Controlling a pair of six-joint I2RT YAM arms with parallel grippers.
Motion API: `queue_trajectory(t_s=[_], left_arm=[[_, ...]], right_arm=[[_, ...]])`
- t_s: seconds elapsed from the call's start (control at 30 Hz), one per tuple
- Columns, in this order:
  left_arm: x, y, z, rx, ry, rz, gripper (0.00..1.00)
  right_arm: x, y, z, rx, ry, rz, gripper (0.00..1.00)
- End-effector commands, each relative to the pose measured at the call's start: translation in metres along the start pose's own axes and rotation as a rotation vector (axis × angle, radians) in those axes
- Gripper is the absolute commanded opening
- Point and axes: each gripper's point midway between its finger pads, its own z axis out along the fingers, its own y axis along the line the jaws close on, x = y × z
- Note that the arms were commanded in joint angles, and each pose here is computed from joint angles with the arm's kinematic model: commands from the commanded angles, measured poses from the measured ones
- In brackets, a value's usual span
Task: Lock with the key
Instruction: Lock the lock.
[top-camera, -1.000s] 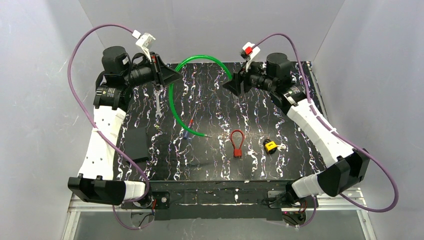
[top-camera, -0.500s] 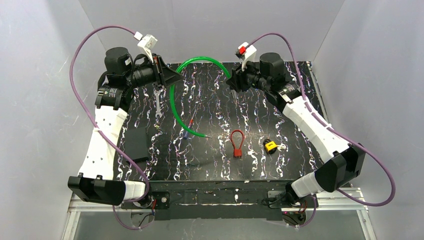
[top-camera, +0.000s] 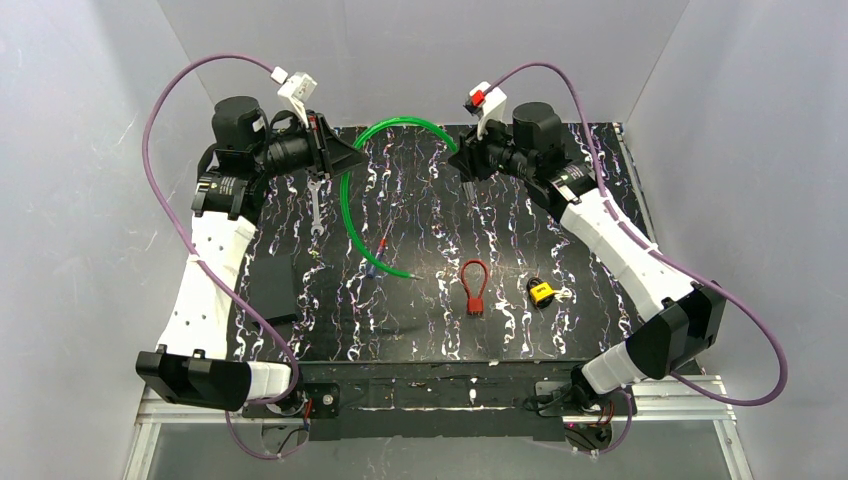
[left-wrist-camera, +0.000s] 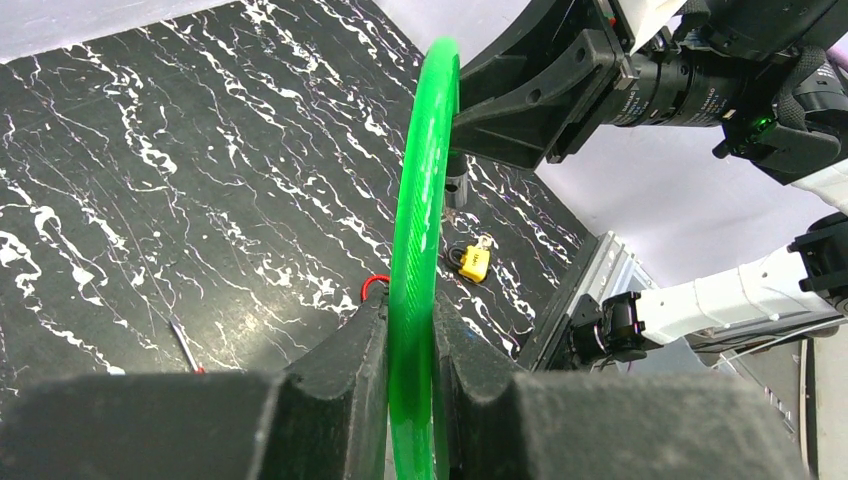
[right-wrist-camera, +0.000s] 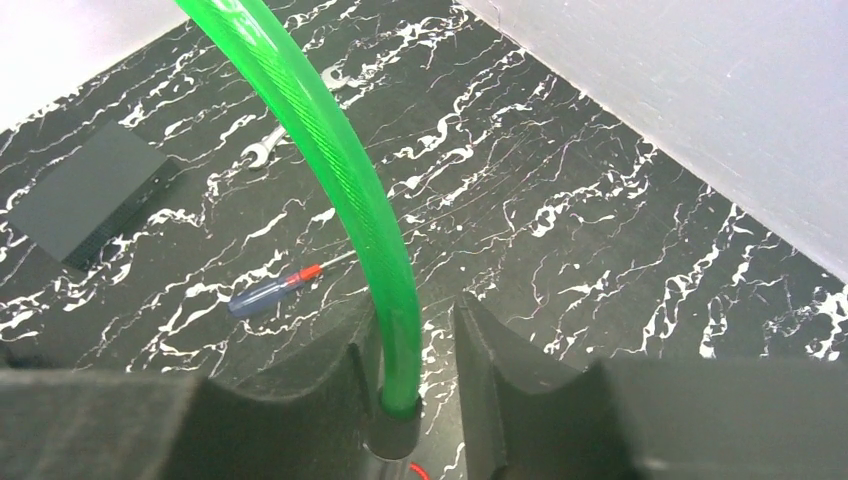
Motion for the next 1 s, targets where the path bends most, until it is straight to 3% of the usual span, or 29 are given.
queue_trajectory(t_s=[0.0,0.13,0.2,0.37,0.6,0.77,0.97], left_arm=[[-0.009,-0.023,-0.011,0.042,-0.033,0.056,0.00],[-0.010,-0.025,-0.012,0.047,-0.034,0.059,0.00],[-0.008,-0.026,-0.012,0.054,-0.030,0.054,0.00],[0.001,-0.026,-0.011,0.074,-0.014,0.048,0.01],[0.019,-0.027,-0.014,0.093,-0.004,0.051,0.11],[0.034,-0.024,-0.012,0.108,0.019,0.028,0.24],[0.051,-0.020,-0.010,0.118,0.040,0.002,0.31]], right_arm=[[-0.028,-0.001,-0.002,0.017,-0.070,-0.027,0.35],[-0.026,-0.005,-0.002,0.042,-0.065,-0.024,0.18],[-0.027,-0.008,-0.002,0.059,-0.070,-0.011,0.01],[-0.042,-0.009,-0.006,0.078,-0.137,0.034,0.01],[-0.068,-0.007,-0.011,0.060,-0.200,0.089,0.01],[-0.095,-0.011,-0.018,0.051,-0.262,0.134,0.01],[-0.115,-0.014,-0.025,0.015,-0.315,0.188,0.01]])
